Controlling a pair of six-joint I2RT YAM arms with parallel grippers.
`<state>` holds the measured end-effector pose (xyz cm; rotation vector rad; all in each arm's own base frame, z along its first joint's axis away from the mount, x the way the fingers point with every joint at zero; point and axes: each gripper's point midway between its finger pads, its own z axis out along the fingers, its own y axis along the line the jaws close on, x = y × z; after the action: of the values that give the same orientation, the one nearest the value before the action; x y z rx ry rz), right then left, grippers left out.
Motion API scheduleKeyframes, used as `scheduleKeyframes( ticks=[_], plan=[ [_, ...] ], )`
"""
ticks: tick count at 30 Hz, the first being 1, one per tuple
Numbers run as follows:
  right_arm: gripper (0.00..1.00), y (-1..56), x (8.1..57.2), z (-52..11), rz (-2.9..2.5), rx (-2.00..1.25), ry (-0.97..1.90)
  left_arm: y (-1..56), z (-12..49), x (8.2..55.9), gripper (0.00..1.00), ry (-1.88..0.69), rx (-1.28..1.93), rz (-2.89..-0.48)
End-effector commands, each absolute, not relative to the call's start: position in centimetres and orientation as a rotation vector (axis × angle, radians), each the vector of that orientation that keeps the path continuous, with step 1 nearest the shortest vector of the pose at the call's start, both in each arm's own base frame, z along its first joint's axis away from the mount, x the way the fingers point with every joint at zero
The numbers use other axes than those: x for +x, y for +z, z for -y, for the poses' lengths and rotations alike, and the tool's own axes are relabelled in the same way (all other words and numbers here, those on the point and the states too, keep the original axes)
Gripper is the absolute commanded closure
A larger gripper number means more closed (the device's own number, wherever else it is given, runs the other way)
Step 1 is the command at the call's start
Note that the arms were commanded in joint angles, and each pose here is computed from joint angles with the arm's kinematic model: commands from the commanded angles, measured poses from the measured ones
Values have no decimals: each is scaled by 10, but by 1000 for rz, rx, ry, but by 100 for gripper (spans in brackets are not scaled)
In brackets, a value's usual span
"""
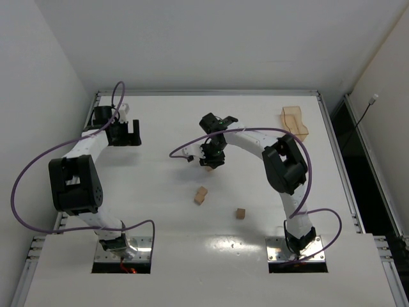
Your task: Build the wood block tower
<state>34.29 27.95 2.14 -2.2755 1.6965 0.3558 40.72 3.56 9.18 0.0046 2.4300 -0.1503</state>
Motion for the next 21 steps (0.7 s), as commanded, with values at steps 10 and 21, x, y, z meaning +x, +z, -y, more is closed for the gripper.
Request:
scheduleKeyframes(
  ticks=[10,21],
  plan=[
    [74,36,359,-279,-1678,-2237,297,104,-38,417,0,-170,-1,-2384],
    [34,40,360,-282,-1671,-2213,300,101,-38,417,0,-172,-2,-2393]
  ],
)
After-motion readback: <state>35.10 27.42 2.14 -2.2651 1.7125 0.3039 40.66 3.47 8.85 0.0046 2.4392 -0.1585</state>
